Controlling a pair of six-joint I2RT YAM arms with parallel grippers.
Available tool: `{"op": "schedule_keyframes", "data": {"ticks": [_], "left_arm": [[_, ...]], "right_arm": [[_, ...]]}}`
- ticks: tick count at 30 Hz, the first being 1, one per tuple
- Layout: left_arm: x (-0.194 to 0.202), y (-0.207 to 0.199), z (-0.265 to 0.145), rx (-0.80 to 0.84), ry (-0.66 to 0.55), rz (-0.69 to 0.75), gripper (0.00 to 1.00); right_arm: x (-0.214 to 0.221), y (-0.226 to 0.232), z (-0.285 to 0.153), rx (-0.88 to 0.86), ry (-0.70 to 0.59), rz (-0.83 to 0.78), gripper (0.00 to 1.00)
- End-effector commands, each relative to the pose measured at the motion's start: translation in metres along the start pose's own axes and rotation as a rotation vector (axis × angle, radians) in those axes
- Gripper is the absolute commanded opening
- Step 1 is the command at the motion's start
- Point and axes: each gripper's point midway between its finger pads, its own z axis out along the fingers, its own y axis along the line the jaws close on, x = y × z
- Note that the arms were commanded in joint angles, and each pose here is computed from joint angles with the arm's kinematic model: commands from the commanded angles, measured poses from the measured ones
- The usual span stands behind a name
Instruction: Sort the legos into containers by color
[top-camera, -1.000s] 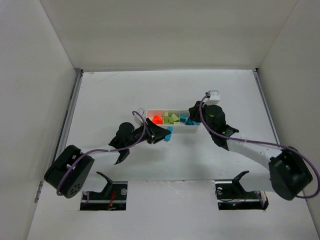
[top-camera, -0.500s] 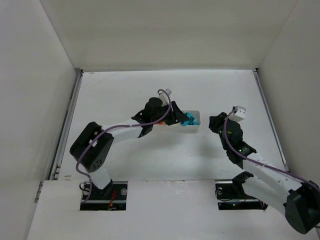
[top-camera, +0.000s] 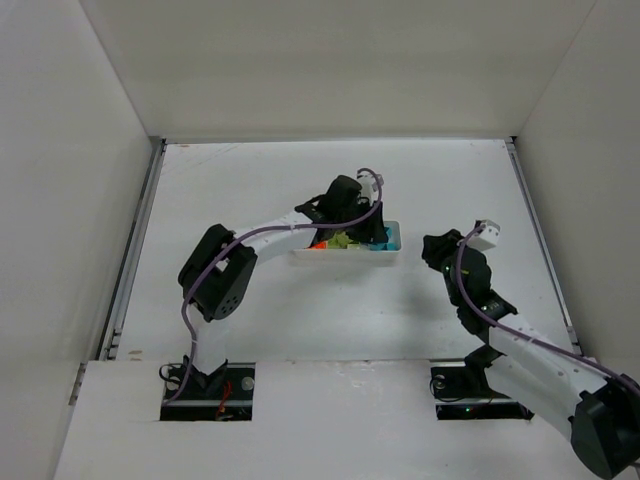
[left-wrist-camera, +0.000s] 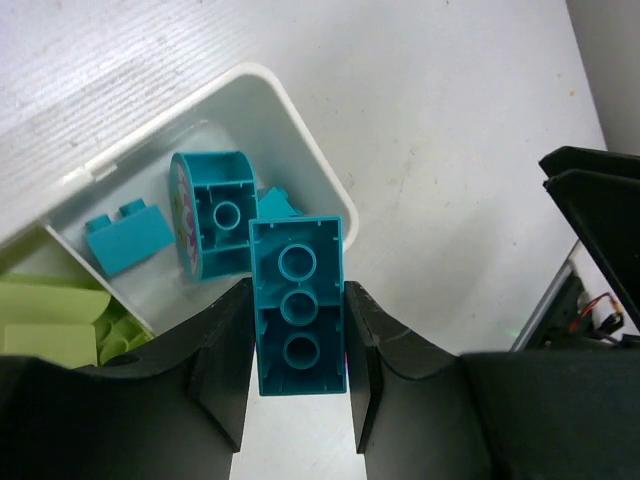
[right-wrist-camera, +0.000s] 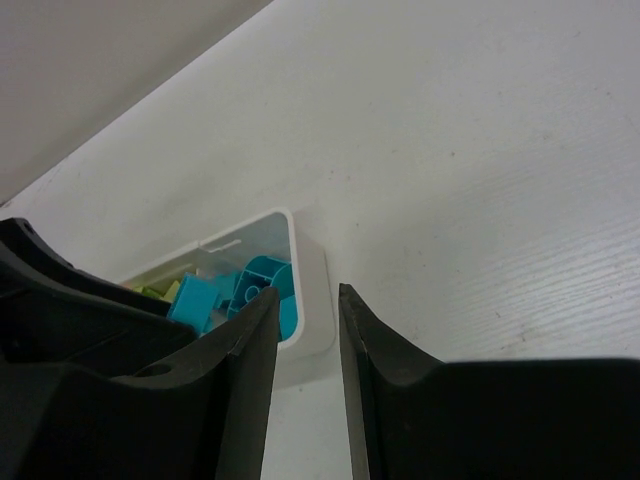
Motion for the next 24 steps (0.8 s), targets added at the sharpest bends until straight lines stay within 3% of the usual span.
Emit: {"op": "schedule_keyframes", "data": {"ticks": [1, 14, 20, 24], "left_arm": [[-0.015, -0.001, -0.002, -0.01, 0.015, 0.123, 0.14], [-0.022, 0.005, 0.021, -0.084, 0.044, 0.254, 0.22], [-0.036, -0.008, 0.012, -0.088, 0.0, 0.283, 0.54], [-0.052, -0.012, -0.005, -0.099, -0.046, 0.285, 0.65]], "right_arm": [[-0.014, 0.009, -0.002, -0.043, -0.054, 0.048, 0.36], [-0.019, 0.006, -0.005, -0.043, -0.075, 0.075, 0.37], [-0.018, 0.005, -0.005, -0.04, -0.074, 0.074, 0.38], [-0.018, 0.005, -0.004, -0.038, -0.073, 0.074, 0.38]]}}
